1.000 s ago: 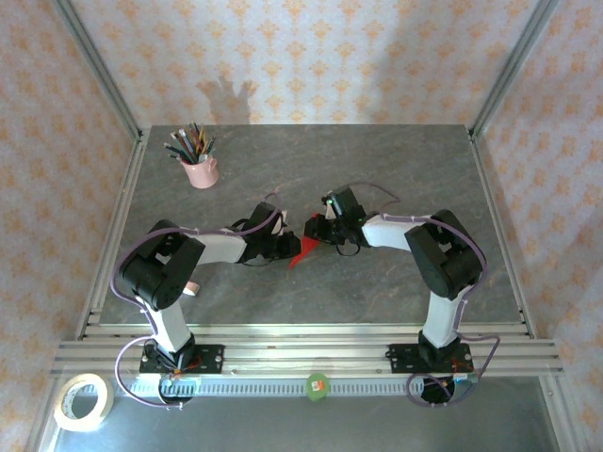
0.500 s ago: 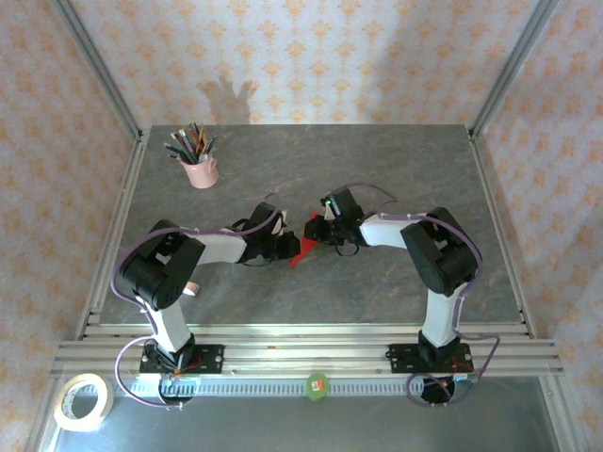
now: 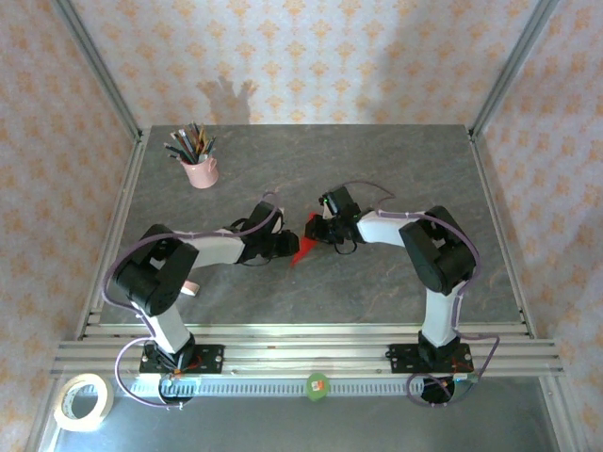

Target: Fold a paper plane with a square sheet of paper (pick it up from the middle)

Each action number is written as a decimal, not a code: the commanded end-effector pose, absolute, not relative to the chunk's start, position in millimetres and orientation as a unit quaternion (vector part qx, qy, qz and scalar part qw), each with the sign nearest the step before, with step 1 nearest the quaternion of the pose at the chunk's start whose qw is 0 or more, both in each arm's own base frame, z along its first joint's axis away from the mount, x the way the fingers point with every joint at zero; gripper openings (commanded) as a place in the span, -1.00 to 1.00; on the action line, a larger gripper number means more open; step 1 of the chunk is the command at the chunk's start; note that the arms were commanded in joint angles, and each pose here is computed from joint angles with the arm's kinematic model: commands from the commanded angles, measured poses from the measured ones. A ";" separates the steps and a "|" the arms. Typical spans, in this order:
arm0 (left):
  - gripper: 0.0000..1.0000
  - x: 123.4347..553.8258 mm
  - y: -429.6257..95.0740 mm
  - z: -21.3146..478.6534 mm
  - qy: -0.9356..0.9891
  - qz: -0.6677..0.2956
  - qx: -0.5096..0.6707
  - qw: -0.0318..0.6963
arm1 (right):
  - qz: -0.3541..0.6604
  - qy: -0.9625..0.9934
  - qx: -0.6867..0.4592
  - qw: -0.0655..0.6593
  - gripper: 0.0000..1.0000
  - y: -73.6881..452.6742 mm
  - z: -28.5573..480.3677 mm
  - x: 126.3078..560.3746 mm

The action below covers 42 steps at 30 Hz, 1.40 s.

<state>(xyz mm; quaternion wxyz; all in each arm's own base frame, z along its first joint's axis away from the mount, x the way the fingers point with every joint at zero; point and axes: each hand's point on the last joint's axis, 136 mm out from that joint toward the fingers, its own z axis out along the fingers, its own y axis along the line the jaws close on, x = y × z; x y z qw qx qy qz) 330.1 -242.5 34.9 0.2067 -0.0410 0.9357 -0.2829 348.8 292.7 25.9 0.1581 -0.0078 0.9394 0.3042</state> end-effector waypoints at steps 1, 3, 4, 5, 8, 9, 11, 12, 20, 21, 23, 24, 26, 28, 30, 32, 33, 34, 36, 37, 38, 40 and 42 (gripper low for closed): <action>-0.46 342.8 -233.5 63.7 0.926 -0.270 -0.054 0.257 | 0.251 0.959 0.000 0.131 -0.58 276.2 -1.0 339.3; -0.47 343.6 -238.2 73.3 0.920 -0.287 -0.050 0.264 | 0.251 0.959 0.001 0.129 -0.63 276.4 -1.6 339.5; -0.48 342.9 -243.0 78.0 0.915 -0.301 -0.044 0.264 | 0.252 0.959 -0.001 0.129 -0.67 276.7 -1.6 339.1; -0.50 342.5 -246.9 80.6 0.912 -0.312 -0.040 0.264 | 0.251 0.959 -0.001 0.129 -0.69 276.9 -1.7 339.0; -0.59 339.0 -264.2 88.1 0.900 -0.353 -0.021 0.254 | 0.250 0.960 0.000 0.127 -0.71 276.2 -2.8 338.7; -0.63 337.0 -271.0 88.5 0.897 -0.365 -0.013 0.248 | 0.249 0.960 0.000 0.127 -0.72 276.0 -3.6 338.4; -0.70 332.3 -282.7 85.3 0.896 -0.377 0.000 0.234 | 0.249 0.960 0.001 0.125 -0.74 276.0 -4.6 337.8; -0.73 330.3 -286.9 81.1 0.898 -0.378 0.005 0.226 | 0.249 0.960 0.001 0.125 -0.75 276.0 -4.9 337.8; -0.84 322.6 -290.0 49.8 0.914 -0.359 0.007 0.187 | 0.250 0.960 0.004 0.123 -0.79 276.1 -6.7 337.5; -0.84 321.7 -289.9 46.6 0.916 -0.357 0.007 0.184 | 0.250 0.961 0.004 0.122 -0.80 275.9 -6.9 337.4; -0.84 322.1 -287.4 40.5 0.920 -0.349 0.003 0.180 | 0.251 0.960 0.004 0.122 -0.81 276.5 -6.9 337.7; -0.84 321.3 -287.0 37.7 0.921 -0.346 0.002 0.177 | 0.251 0.960 0.004 0.121 -0.81 276.5 -7.1 337.4; -0.84 320.5 -286.8 34.8 0.922 -0.345 0.000 0.175 | 0.251 0.961 0.003 0.120 -0.82 276.5 -8.0 336.9; -0.83 320.3 -285.5 31.7 0.923 -0.343 -0.002 0.173 | 0.250 0.961 0.004 0.120 -0.82 276.2 -8.3 336.8; -0.84 319.2 -284.5 28.2 0.925 -0.340 -0.003 0.169 | 0.249 0.961 0.004 0.121 -0.82 275.9 -8.7 337.2; -0.84 317.6 -283.6 24.0 0.927 -0.336 -0.003 0.165 | 0.249 0.961 0.004 0.120 -0.82 276.0 -8.6 336.7; -0.84 316.7 -282.0 21.1 0.929 -0.333 -0.004 0.163 | 0.248 0.961 0.005 0.119 -0.82 275.7 -9.3 336.6; -0.84 315.9 -281.1 18.5 0.930 -0.330 -0.005 0.160 | 0.246 0.962 0.006 0.118 -0.82 275.0 -11.0 336.3; -0.85 315.0 -280.0 15.2 0.931 -0.328 -0.006 0.157 | 0.244 0.963 0.006 0.116 -0.82 274.3 -12.2 335.7; -0.85 313.8 -279.2 12.6 0.932 -0.326 -0.006 0.154 | 0.242 0.963 0.007 0.115 -0.82 273.5 -14.0 335.1; -0.85 313.1 -278.8 11.5 0.933 -0.326 -0.007 0.153 | 0.240 0.964 0.007 0.115 -0.82 273.0 -14.4 335.3; -0.85 311.7 -278.1 9.7 0.934 -0.325 -0.007 0.151 | 0.235 0.966 0.007 0.112 -0.82 271.1 -17.4 334.1; -0.85 310.6 -277.3 8.7 0.934 -0.324 -0.007 0.149 | 0.231 0.967 0.007 0.109 -0.82 269.9 -19.2 332.7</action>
